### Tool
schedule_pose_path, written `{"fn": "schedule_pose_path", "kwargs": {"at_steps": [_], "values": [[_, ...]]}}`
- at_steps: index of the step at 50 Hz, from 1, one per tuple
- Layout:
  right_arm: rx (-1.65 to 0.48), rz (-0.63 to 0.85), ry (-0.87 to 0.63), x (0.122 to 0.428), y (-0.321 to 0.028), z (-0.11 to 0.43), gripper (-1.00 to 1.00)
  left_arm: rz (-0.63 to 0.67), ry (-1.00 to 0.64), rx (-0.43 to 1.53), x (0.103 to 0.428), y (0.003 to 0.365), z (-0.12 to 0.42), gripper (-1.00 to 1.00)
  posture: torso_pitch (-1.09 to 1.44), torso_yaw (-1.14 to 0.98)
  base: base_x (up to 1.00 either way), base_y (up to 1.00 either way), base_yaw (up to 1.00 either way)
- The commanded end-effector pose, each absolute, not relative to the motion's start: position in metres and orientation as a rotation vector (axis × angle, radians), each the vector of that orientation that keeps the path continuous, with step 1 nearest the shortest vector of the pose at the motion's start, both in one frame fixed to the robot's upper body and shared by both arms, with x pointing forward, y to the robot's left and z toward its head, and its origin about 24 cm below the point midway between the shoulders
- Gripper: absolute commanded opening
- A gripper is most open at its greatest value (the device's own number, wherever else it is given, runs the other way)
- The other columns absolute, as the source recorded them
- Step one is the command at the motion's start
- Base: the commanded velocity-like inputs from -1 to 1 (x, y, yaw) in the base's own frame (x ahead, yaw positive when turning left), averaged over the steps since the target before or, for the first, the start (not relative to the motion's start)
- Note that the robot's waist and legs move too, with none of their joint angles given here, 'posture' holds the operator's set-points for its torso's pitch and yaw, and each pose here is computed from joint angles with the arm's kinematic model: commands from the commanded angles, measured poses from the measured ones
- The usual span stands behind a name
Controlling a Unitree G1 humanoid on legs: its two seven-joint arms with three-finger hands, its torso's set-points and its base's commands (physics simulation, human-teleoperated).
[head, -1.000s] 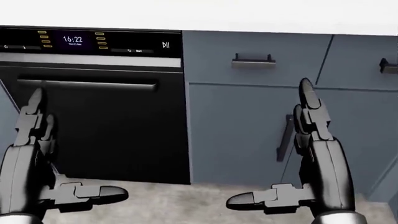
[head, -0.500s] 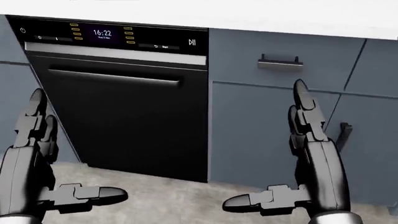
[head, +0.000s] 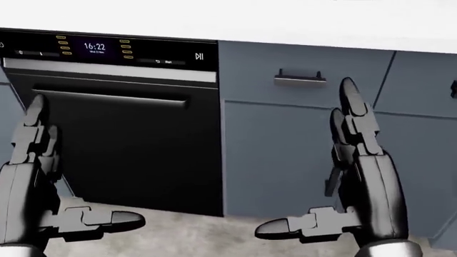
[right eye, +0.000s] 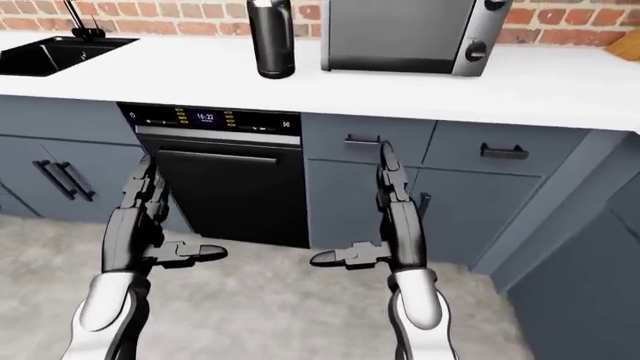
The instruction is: Press down the lever to turn on the electric kettle.
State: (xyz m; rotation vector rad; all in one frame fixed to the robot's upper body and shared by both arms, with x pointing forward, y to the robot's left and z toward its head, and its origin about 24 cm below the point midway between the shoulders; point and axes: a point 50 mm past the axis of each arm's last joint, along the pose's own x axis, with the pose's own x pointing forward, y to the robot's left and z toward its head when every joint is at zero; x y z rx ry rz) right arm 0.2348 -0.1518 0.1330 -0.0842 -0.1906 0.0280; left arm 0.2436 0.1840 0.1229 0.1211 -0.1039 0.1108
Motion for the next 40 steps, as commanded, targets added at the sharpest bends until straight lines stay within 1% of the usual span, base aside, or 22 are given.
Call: {"fn": "schedule_pose_path", "kwargs": {"at_steps": [1, 40], "values": [[-0.092, 0.023, -0.262, 0.2331, -0.1519, 0.1452, 1.00, 0.097, -0.181, 0.122, 0.2433, 0.1806, 0.1360, 1.00, 0.00, 0.00, 0.20, 0.00, 0.00], [-0.097, 0.022, -0.273, 0.2303, -0.1510, 0.1482, 1.00, 0.108, -0.182, 0.115, 0.2393, 0.1839, 0.1330, 1.00, 0.00, 0.00, 0.20, 0.00, 0.00]]}}
